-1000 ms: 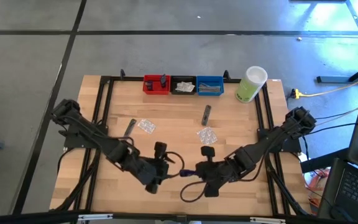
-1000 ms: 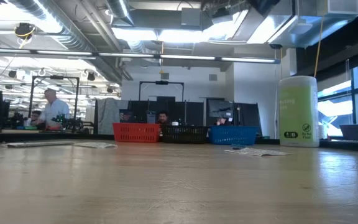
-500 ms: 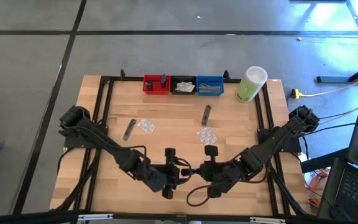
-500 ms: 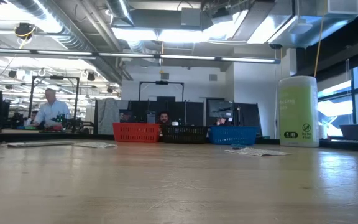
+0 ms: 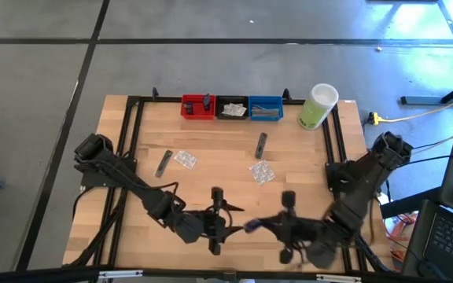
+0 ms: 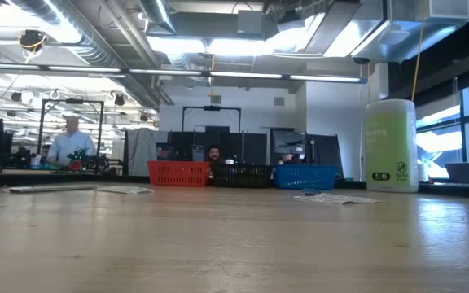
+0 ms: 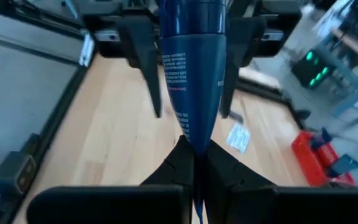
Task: Pick & Place Travel size toiletries
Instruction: Put the blue shave cream into the red bin
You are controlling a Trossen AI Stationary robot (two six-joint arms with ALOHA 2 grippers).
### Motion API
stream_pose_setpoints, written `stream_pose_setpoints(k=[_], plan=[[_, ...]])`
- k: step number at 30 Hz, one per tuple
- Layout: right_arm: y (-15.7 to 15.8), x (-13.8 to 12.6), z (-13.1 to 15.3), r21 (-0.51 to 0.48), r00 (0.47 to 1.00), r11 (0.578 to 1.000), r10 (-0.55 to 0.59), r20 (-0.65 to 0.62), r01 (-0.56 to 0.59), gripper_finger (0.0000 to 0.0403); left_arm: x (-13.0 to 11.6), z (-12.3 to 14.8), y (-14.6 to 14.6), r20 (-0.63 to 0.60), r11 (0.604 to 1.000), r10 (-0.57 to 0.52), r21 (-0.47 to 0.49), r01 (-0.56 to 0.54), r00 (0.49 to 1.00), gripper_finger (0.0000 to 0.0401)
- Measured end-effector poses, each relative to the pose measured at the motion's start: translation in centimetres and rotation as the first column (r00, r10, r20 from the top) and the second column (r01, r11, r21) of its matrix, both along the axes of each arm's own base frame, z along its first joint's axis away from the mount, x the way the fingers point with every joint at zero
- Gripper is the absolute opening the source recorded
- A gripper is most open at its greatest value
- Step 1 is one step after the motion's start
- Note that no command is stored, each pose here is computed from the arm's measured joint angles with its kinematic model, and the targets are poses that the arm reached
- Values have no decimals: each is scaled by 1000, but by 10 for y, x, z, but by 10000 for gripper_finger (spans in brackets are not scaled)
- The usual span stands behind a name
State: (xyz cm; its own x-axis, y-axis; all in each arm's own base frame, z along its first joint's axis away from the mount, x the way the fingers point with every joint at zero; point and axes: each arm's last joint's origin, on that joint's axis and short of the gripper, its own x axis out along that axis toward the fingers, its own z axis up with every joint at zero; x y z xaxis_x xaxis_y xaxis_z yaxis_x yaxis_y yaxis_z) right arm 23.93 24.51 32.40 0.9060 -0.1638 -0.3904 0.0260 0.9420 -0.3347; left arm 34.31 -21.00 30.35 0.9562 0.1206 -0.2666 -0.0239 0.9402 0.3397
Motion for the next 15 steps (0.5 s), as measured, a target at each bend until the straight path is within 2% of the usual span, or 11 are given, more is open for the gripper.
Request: stream_pose_setpoints(k=[3, 8, 15], plan=[[6, -6, 1, -22, 1000, 1000, 5, 19, -4, 12, -1, 8, -6, 64, 999, -34, 22, 33, 997, 237], [8, -7, 3, 10, 999, 1000, 2, 42, -2, 10, 0, 19, -11, 155, 994, -112, 35, 108, 982, 237], [15, -1, 14, -4, 990, 996, 89, 110, -89, 10, 4, 29, -10, 241, 973, -229, 51, 224, 943, 237]])
